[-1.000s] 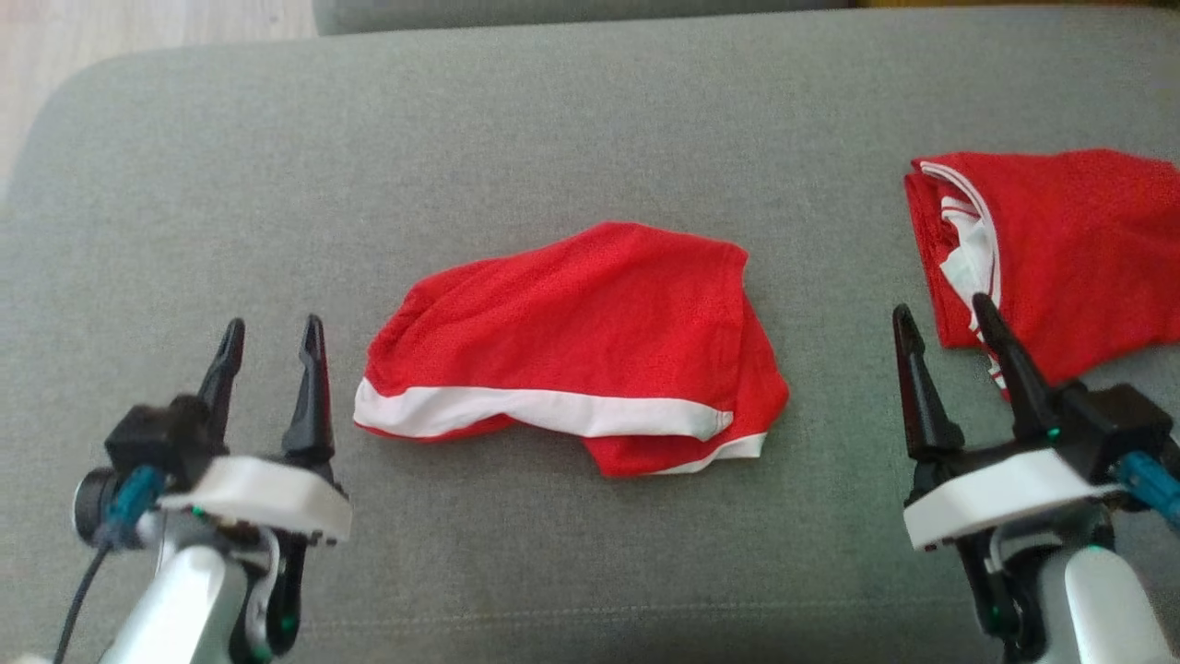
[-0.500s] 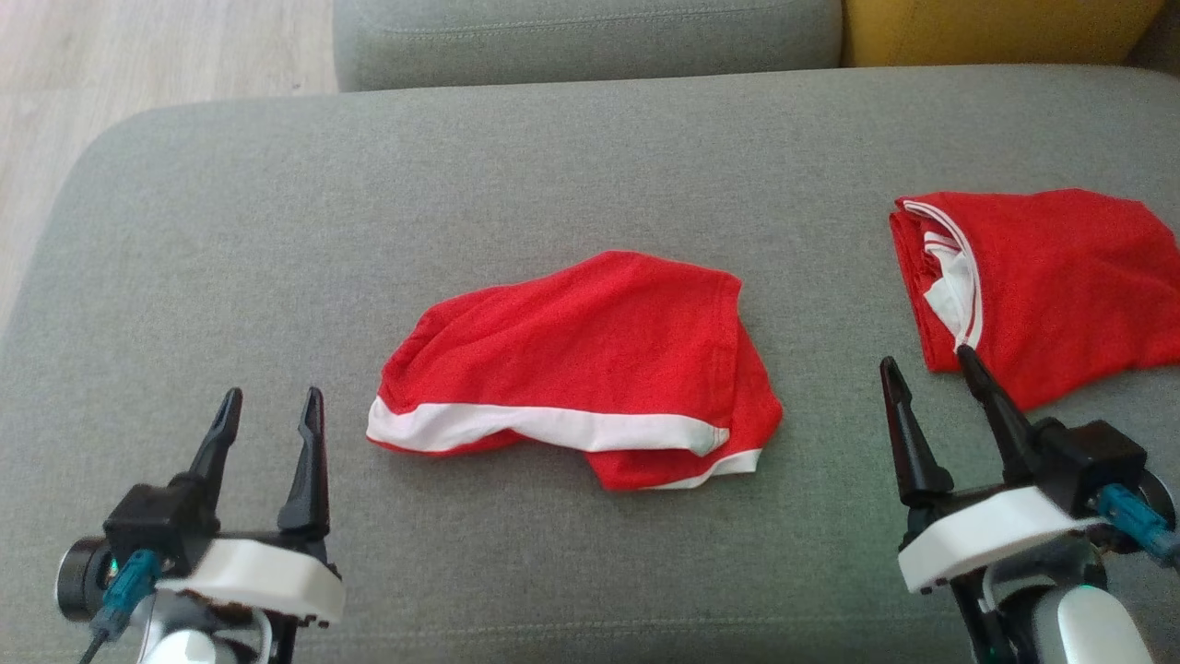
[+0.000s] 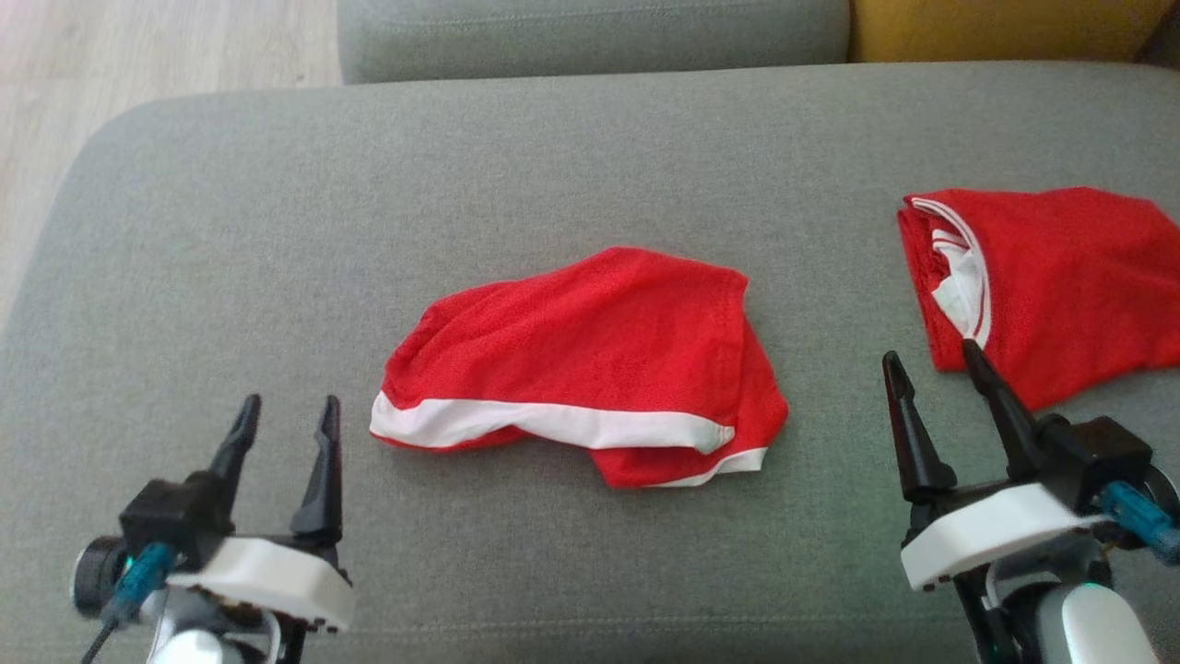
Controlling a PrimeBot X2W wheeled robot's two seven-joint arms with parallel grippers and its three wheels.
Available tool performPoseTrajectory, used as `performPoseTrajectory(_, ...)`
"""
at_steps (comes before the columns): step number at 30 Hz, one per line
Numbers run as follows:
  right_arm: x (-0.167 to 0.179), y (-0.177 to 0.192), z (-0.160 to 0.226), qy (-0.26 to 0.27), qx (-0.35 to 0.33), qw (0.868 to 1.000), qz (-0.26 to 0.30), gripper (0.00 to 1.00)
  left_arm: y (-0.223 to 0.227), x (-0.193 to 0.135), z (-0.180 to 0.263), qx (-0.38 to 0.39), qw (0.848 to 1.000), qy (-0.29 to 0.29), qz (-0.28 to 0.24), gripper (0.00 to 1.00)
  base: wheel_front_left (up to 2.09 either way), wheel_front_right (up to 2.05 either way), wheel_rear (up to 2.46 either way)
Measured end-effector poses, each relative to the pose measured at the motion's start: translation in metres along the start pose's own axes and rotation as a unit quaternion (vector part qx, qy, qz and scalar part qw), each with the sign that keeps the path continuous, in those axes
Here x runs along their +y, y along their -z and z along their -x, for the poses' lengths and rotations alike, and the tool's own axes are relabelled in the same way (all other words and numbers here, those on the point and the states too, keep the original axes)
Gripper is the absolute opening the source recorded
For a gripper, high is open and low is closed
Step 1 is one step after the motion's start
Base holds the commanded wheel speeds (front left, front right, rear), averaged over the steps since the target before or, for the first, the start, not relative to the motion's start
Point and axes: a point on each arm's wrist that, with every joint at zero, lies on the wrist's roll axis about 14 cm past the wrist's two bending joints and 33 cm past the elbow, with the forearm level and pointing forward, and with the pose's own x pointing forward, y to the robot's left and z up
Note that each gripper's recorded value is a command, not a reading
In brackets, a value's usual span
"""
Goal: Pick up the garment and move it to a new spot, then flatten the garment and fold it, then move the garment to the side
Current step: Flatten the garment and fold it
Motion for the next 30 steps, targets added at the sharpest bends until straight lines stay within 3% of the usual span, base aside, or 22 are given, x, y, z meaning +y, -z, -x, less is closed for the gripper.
performPoseTrajectory(8,0.001,0.015,-0.010,-0.005,0.023,1.000,-0.005,1.00,0.046,-0.010,-0.034,0.099,0.993,0.053,0.022,1.00,0.00,0.00,0.00)
performPoseTrajectory(19,-0.010,0.029,-0.015,0.012,0.044,0.999,-0.013,1.00,0.128,-0.021,-0.040,0.251,0.963,0.084,0.058,1.00,0.00,0.00,0.00)
performPoseTrajectory(20,-0.011,0.030,-0.015,0.012,0.045,0.999,-0.013,1.00,0.130,-0.022,-0.042,0.253,0.962,0.085,0.059,0.83,0.00,0.00,0.00)
performPoseTrajectory(21,-0.011,0.031,-0.016,0.012,0.046,0.999,-0.014,1.00,0.131,-0.021,-0.043,0.253,0.962,0.086,0.059,0.33,0.00,0.00,0.00)
performPoseTrajectory(22,-0.010,0.032,-0.017,0.010,0.047,0.999,-0.014,1.00,0.131,-0.021,-0.046,0.251,0.962,0.085,0.059,0.00,0.00,0.00,0.00)
performPoseTrajectory(30,0.049,0.053,-0.016,-0.075,0.088,0.993,-0.002,1.00,0.132,-0.018,-0.050,0.239,0.965,0.084,0.061,0.00,0.00,0.00,0.00)
